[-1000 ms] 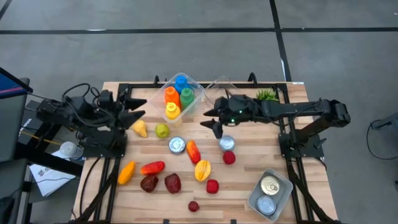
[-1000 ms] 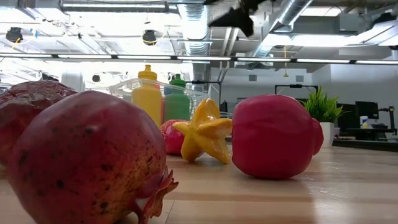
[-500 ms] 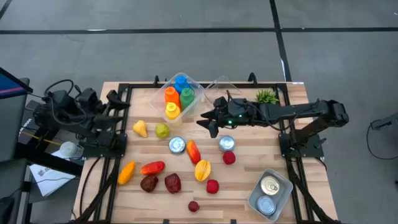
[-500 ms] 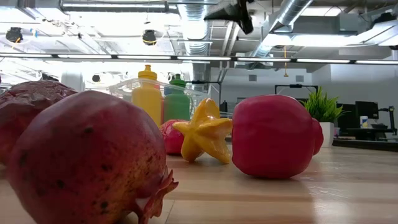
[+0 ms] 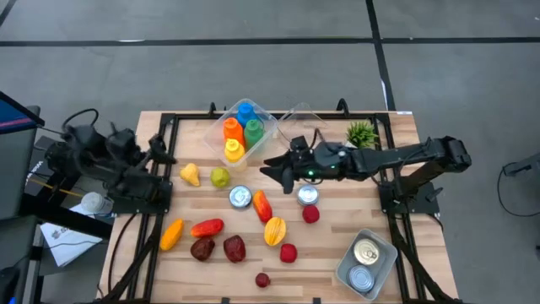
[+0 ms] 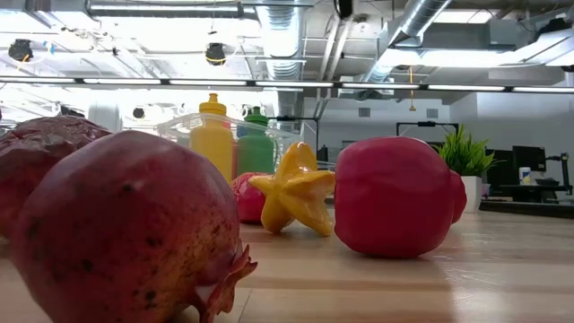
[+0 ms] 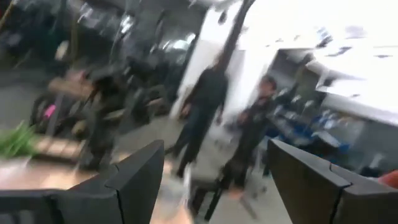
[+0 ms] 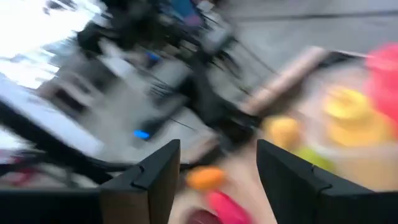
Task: Pick & Place Food Item
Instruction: Put the green tuna can into the gray bin
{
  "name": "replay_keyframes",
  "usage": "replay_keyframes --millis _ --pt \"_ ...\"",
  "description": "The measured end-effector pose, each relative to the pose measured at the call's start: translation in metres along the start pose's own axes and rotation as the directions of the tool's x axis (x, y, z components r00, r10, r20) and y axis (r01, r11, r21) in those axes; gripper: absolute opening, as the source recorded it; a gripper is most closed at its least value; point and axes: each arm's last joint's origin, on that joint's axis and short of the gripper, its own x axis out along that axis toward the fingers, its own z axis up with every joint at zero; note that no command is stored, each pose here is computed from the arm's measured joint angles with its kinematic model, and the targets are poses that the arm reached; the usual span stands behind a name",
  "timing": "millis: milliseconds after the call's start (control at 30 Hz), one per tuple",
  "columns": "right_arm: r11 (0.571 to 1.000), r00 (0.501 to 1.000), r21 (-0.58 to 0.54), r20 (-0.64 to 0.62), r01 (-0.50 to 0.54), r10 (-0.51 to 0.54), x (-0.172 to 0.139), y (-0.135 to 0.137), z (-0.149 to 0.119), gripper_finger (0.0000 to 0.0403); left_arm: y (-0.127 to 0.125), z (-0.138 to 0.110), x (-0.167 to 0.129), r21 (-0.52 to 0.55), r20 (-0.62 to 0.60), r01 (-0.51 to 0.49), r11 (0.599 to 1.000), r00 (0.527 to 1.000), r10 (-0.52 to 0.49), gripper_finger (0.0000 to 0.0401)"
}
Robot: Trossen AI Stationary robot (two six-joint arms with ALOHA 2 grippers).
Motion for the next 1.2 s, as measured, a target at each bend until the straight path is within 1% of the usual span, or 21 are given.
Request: replay_keyframes --millis 67,133,167,267,333,433,533,567,600,633,667,700,733,800,833,900,967,1033,1067,1100,1200 --pt "0.991 0.990 -0.035 -0.051 0.128 -0.130 0.000 -0.011 -0.006 0.0201 0.006 -0.010 0.004 -0.008 -0.081 -0.105 0.994 0.991 0.104 0.0273" --pt "0.965 0.959 -0.048 -0.102 0.260 -0.263 -0.001 -0.025 -0.010 0.0203 0.011 -0.018 0.010 -0.022 -0.145 -0.200 0.980 0.970 0.195 0.0273" --pt "0.947 0.937 -0.052 -0.139 0.317 -0.321 -0.003 -0.033 -0.011 0.0206 0.013 -0.022 0.014 -0.020 -0.180 -0.231 0.973 0.958 0.224 0.0273" --pt "0.889 0.853 -0.071 -0.257 0.453 -0.455 -0.008 -0.056 -0.015 0.0230 0.015 -0.029 0.027 0.000 -0.240 -0.256 0.967 0.939 0.248 0.0273" --pt "0.857 0.801 -0.062 -0.329 0.511 -0.501 -0.010 -0.068 -0.018 0.0253 0.016 -0.033 0.036 0.008 -0.270 -0.264 0.964 0.928 0.257 0.0274" --pt "0.823 0.721 -0.066 -0.446 0.565 -0.531 -0.014 -0.080 -0.023 0.0283 0.018 -0.038 0.046 0.018 -0.308 -0.279 0.960 0.912 0.271 0.0278" --pt "0.806 0.677 -0.066 -0.504 0.588 -0.535 -0.008 -0.085 -0.032 0.0301 0.019 -0.043 0.054 0.002 -0.344 -0.280 0.960 0.901 0.264 0.0283" --pt "0.791 0.643 -0.081 -0.535 0.606 -0.548 -0.006 -0.088 -0.038 0.0305 0.019 -0.044 0.056 -0.001 -0.356 -0.274 0.962 0.899 0.256 0.0285" --pt "0.770 0.596 -0.111 -0.568 0.628 -0.568 -0.006 -0.092 -0.046 0.0307 0.020 -0.045 0.057 -0.001 -0.363 -0.273 0.962 0.897 0.254 0.0286" --pt "0.764 0.578 -0.122 -0.581 0.634 -0.573 -0.003 -0.092 -0.053 0.0309 0.020 -0.046 0.058 -0.002 -0.368 -0.269 0.963 0.896 0.249 0.0287" --pt "0.770 0.578 -0.114 -0.594 0.628 -0.560 0.003 -0.091 -0.058 0.0310 0.020 -0.046 0.058 -0.004 -0.370 -0.266 0.964 0.896 0.245 0.0288" --pt "0.766 0.553 -0.124 -0.621 0.631 -0.556 0.005 -0.092 -0.065 0.0311 0.019 -0.046 0.058 -0.006 -0.372 -0.262 0.965 0.896 0.241 0.0290" --pt "0.758 0.514 -0.146 -0.652 0.636 -0.557 0.006 -0.094 -0.073 0.0311 0.019 -0.046 0.059 -0.007 -0.371 -0.262 0.965 0.897 0.241 0.0290" --pt "0.758 0.479 -0.146 -0.695 0.636 -0.536 0.014 -0.095 -0.089 0.0311 0.019 -0.045 0.058 -0.014 -0.364 -0.260 0.965 0.901 0.238 0.0292" --pt "0.750 0.454 -0.153 -0.713 0.644 -0.535 0.016 -0.096 -0.096 0.0311 0.019 -0.045 0.057 -0.015 -0.364 -0.261 0.965 0.900 0.238 0.0292" --pt "0.723 0.393 -0.177 -0.741 0.668 -0.544 0.015 -0.098 -0.105 0.0311 0.019 -0.044 0.056 -0.018 -0.356 -0.258 0.966 0.904 0.235 0.0292" --pt "0.695 0.354 -0.194 -0.748 0.692 -0.562 0.017 -0.101 -0.112 0.0311 0.018 -0.043 0.055 -0.019 -0.354 -0.257 0.966 0.906 0.234 0.0292" --pt "0.657 0.303 -0.227 -0.749 0.719 -0.590 0.015 -0.106 -0.116 0.0311 0.018 -0.043 0.055 -0.018 -0.354 -0.257 0.966 0.906 0.234 0.0292" --pt "0.649 0.298 -0.231 -0.744 0.725 -0.597 0.016 -0.108 -0.116 0.0311 0.018 -0.043 0.055 -0.015 -0.353 -0.256 0.967 0.906 0.234 0.0292" --pt "0.649 0.303 -0.227 -0.742 0.726 -0.598 0.017 -0.108 -0.116 0.0311 0.018 -0.043 0.055 -0.013 -0.353 -0.255 0.967 0.906 0.234 0.0292" --pt "0.651 0.290 -0.253 -0.740 0.716 -0.607 0.018 -0.112 -0.116 0.0311 0.019 -0.044 0.056 -0.010 -0.356 -0.256 0.967 0.904 0.235 0.0292"
